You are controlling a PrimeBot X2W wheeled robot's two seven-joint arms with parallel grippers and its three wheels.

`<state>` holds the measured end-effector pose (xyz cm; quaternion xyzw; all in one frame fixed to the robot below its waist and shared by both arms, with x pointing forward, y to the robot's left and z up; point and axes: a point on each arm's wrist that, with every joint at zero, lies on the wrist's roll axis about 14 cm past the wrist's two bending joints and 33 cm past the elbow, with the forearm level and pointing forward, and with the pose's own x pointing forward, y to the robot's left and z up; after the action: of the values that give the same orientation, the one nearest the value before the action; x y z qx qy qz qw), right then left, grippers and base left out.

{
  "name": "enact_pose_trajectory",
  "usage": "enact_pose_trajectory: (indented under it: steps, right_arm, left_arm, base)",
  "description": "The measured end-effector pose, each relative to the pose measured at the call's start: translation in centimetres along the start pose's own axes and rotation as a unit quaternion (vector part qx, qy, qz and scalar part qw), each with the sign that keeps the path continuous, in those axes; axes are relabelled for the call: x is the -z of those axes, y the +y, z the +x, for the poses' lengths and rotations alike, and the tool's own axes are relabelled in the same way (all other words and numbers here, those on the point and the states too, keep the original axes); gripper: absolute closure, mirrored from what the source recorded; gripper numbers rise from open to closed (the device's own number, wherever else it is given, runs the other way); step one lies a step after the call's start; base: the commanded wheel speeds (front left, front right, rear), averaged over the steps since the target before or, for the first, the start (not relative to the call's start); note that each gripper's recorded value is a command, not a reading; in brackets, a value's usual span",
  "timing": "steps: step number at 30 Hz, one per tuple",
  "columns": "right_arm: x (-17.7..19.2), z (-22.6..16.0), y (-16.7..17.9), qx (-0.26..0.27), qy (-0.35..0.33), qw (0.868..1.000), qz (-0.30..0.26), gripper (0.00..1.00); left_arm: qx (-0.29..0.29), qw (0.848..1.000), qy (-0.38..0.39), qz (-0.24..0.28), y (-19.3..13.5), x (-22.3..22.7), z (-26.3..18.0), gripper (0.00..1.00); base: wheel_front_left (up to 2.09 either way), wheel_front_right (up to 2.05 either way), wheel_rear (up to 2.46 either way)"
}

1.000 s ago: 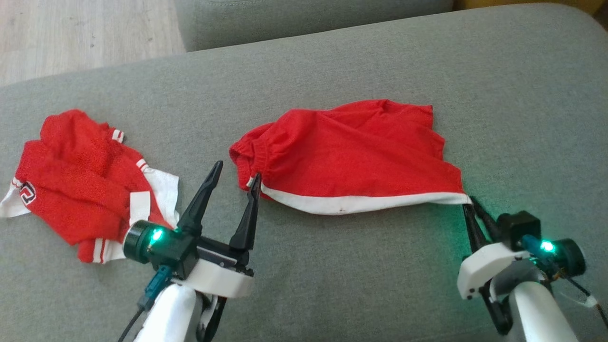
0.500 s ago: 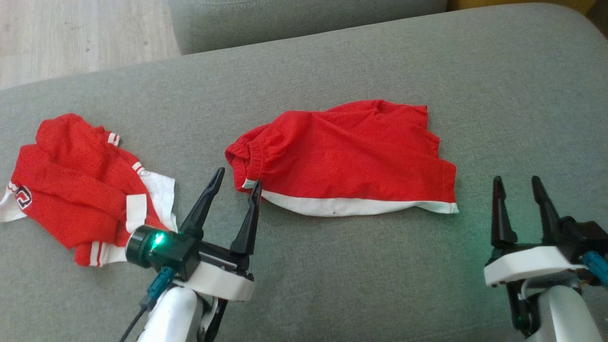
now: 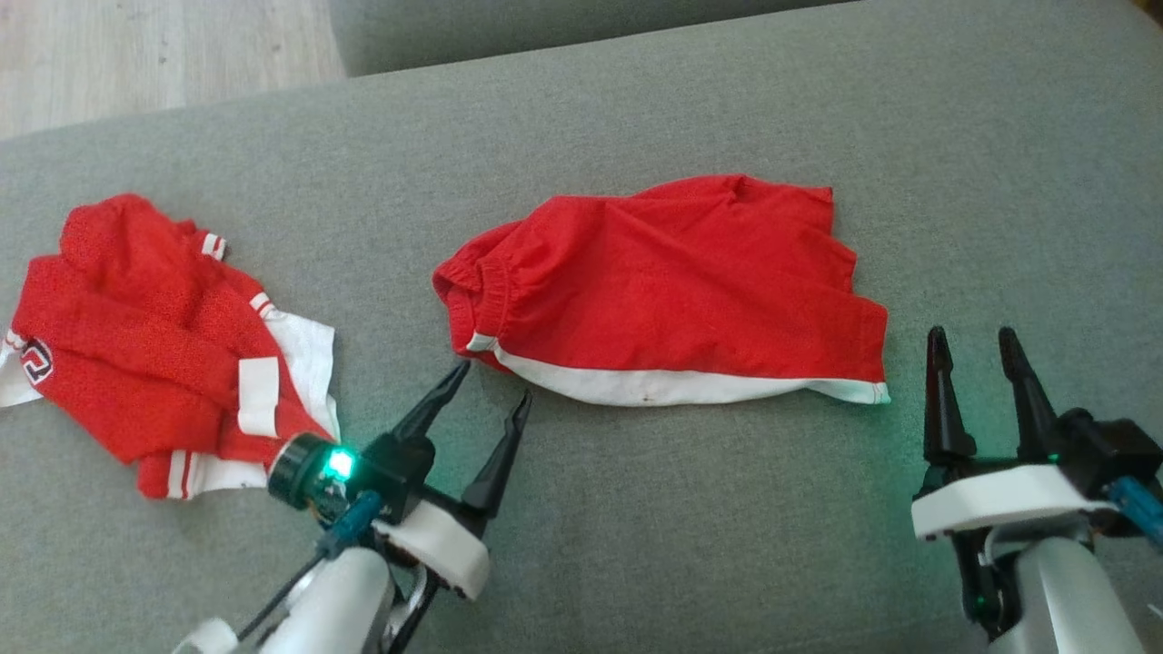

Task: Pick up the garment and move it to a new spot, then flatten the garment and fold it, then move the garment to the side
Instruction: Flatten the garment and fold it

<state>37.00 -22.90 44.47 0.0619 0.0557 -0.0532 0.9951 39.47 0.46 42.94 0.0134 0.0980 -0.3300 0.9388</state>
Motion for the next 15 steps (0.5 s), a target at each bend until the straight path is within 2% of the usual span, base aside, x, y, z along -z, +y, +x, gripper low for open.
enact_pose_trajectory:
  steps: [5,15]
  right_arm:
    - [0.1,0.3,0.1,0.000,0.001,1.000,0.002,0.00]
    - [0.8,0.4,0.2,-0.003,0.012,1.000,0.001,0.00]
  left_arm:
    - [0.021,0.999,0.027,0.018,0.2,0.8,0.6,0.00]
    - [0.011,0.999,0.030,0.036,2.2,0.3,1.7,0.00]
  base:
    - [0.00,0.00,0.00]
    - [0.00,0.00,0.00]
